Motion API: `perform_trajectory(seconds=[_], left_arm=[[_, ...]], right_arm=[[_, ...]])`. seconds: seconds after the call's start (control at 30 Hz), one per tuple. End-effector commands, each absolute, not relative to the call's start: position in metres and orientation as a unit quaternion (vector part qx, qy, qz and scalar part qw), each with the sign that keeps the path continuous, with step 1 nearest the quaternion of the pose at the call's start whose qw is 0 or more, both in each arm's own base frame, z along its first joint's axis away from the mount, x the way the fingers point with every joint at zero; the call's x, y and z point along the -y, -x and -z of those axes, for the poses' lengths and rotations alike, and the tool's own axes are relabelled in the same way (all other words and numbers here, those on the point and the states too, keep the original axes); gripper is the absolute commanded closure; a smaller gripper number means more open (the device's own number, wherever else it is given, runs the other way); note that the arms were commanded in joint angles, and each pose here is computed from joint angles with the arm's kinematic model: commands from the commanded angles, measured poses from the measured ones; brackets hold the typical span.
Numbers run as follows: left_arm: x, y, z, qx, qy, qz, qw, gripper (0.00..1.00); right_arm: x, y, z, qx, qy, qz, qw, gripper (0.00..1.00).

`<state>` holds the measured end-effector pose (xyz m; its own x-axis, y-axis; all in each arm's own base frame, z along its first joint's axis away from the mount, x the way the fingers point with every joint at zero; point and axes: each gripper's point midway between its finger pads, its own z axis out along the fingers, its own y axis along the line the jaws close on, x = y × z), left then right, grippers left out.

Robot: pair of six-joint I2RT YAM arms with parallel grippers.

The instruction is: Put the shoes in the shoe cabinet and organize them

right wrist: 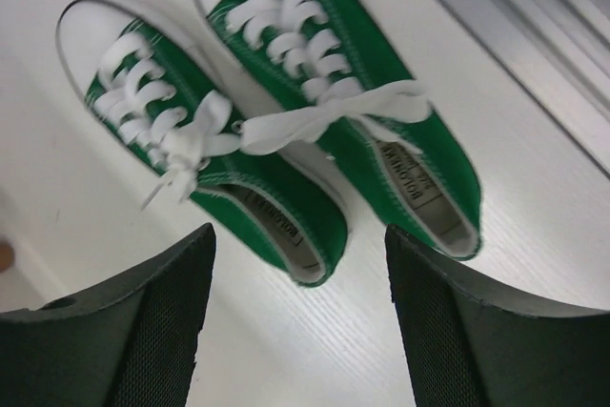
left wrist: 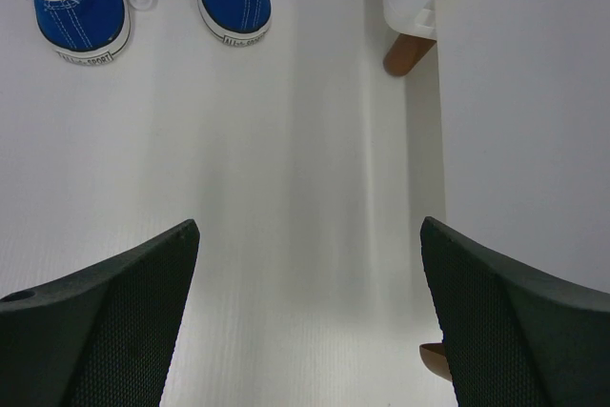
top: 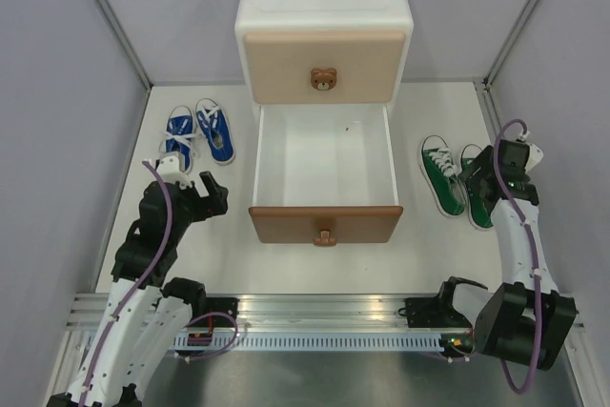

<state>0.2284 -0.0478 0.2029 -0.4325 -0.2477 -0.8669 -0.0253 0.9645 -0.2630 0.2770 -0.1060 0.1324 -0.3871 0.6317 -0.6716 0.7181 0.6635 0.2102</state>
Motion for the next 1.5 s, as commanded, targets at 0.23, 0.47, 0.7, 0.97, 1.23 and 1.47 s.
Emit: perform_trajectory(seconds=[0.23, 0.47, 0.7, 0.97, 1.23, 1.47], left_arm=[[0.050, -0.234, -0.210, -0.833, 0.064, 0.103, 0.540, 0.00], [0.049, -0.234, -0.209, -0.834, 0.065, 0.101, 0.539, 0.00], [0.050, -0.234, -0.208, -0.835, 0.063, 0.102, 0.538, 0.00], [0.050, -0.234, -0.206, -0.836, 0.063, 0.102, 0.536, 0.00], [0.050, -0.234, -0.207, -0.835, 0.063, 0.103, 0.537, 0.00], [0.050, -0.234, -0.207, -0.836, 0.063, 0.103, 0.536, 0.00]], right_arm=[[0.054, -0.299, -0.117, -0.884, -0.300, 0.019, 0.358, 0.31], [0.065, -0.300, -0.094, -0.894, -0.298, 0.055, 0.331, 0.44], [0.075, -0.303, -0.083, -0.893, -0.300, 0.083, 0.324, 0.50], [0.082, -0.303, -0.070, -0.893, -0.310, 0.087, 0.313, 0.56], [0.077, -0.306, -0.040, -0.903, -0.310, 0.077, 0.287, 0.57], [0.066, -0.309, -0.023, -0.914, -0.297, 0.049, 0.272, 0.58]])
